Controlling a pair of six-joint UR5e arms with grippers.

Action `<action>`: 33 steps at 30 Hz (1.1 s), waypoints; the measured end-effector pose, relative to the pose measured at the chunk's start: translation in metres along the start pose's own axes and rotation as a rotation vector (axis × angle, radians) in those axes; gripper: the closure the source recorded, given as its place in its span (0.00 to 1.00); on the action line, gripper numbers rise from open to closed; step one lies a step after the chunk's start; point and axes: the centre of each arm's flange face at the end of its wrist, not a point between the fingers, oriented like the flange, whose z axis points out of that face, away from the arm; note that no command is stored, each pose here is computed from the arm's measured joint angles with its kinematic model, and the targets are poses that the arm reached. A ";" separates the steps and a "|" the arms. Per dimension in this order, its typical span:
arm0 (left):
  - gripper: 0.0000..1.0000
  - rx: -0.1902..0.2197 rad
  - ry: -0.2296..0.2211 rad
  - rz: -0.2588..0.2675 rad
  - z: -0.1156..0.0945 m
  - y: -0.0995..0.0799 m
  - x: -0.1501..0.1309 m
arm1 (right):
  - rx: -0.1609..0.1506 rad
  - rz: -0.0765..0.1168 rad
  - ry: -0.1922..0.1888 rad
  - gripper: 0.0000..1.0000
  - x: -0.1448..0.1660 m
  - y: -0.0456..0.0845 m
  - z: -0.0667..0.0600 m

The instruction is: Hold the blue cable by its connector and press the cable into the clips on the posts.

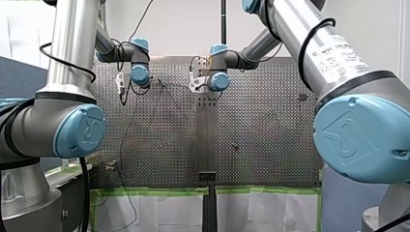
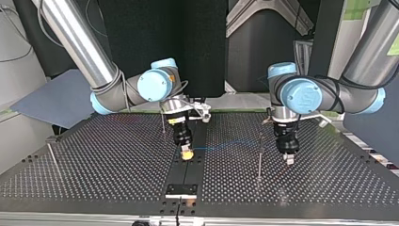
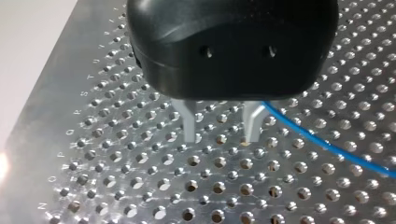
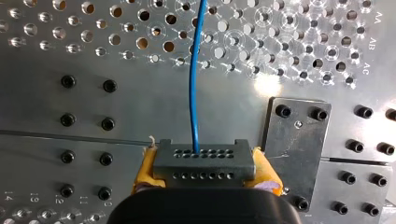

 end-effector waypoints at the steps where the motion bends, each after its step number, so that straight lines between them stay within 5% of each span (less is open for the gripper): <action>1: 0.00 -0.002 0.007 0.004 -0.001 0.000 0.001 | 0.000 0.000 -0.001 1.00 0.000 0.000 0.000; 11: 0.00 -0.050 0.080 0.045 -0.016 -0.003 0.008 | 0.004 0.001 -0.003 1.00 0.000 -0.002 -0.001; 25: 0.00 -0.022 0.111 -0.014 -0.074 -0.038 -0.025 | 0.011 0.001 -0.013 1.00 0.000 -0.006 -0.003; 33: 0.00 0.011 0.162 0.012 -0.108 -0.052 -0.023 | 0.011 0.001 -0.013 1.00 0.000 -0.007 -0.003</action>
